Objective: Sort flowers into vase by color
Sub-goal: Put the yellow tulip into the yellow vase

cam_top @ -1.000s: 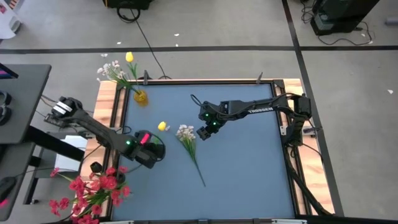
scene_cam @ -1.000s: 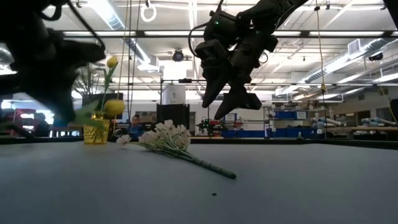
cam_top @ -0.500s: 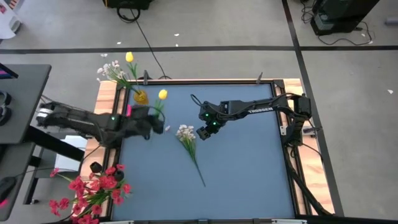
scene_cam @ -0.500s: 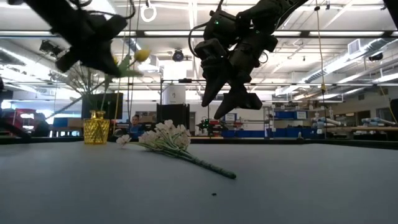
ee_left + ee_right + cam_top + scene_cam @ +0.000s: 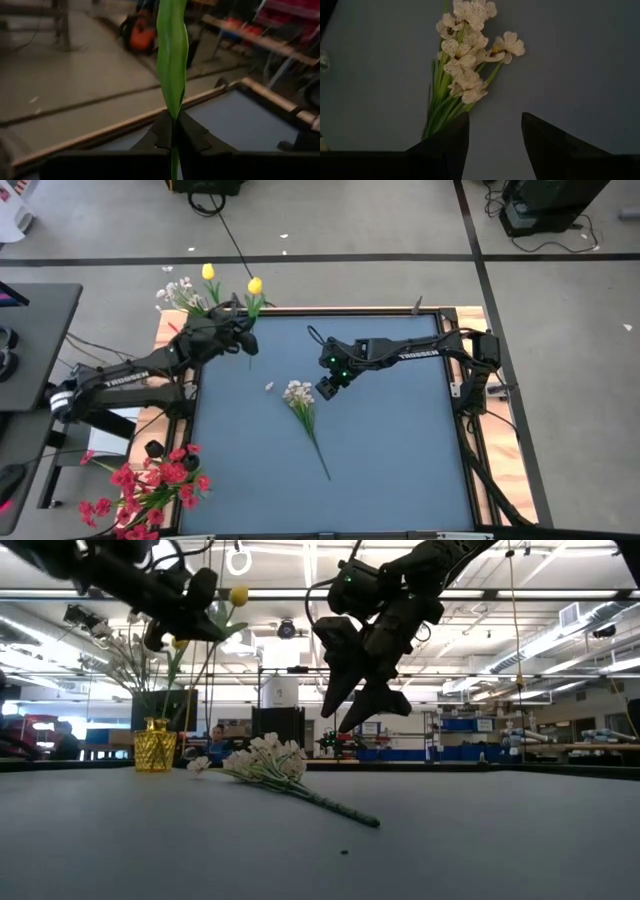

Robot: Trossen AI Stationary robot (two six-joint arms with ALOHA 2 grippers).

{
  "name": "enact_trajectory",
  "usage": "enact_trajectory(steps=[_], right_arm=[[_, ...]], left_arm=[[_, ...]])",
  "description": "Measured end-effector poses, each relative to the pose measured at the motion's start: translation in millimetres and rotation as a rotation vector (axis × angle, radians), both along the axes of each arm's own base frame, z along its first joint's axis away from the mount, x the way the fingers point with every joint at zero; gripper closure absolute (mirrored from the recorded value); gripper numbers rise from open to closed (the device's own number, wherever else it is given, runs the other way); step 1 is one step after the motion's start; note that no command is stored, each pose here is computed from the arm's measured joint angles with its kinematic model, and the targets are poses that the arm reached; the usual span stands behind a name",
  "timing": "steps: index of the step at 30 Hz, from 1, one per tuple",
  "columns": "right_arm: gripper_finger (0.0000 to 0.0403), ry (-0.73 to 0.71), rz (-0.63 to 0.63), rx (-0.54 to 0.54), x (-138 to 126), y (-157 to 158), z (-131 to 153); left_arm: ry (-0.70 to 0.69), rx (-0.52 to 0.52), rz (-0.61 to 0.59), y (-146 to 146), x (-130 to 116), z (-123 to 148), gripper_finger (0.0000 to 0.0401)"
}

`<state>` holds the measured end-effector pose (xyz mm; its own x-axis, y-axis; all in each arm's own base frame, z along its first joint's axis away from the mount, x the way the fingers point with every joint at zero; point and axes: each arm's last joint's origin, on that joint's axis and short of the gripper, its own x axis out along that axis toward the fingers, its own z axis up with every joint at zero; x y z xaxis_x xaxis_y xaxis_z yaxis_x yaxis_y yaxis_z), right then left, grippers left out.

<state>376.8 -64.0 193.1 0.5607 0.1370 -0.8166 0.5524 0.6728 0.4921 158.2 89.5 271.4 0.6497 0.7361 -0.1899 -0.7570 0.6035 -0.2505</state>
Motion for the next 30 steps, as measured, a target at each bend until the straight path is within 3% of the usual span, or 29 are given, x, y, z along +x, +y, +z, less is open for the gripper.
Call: enact_trajectory(steps=[7, 14, 21, 25, 30], right_arm=[[0.0213, 0.003, -0.001, -0.046, 0, -1, 0], [0.0213, -0.004, 0.036, -0.088, -1, -8, 0], [0.0213, -0.029, 0.032, -0.133, -1, -17, 1], [0.0213, -0.039, 0.023, -0.134, 0, -20, 2], [0.0213, -0.046, 0.03, -0.141, 0, -20, 2]], left_arm=[[-0.153, 0.123, -0.004, 10, -27, -10, 0.0388], [-0.096, 0.286, 0.082, 11, -50, 1, 0.0388], [0.006, 0.379, 0.155, 17, -60, 3, 0.0388], [-0.009, 0.408, 0.191, 19, -64, 4, 0.0388], [-0.098, 0.52, 0.25, 20, -70, -12, 0.0388]])
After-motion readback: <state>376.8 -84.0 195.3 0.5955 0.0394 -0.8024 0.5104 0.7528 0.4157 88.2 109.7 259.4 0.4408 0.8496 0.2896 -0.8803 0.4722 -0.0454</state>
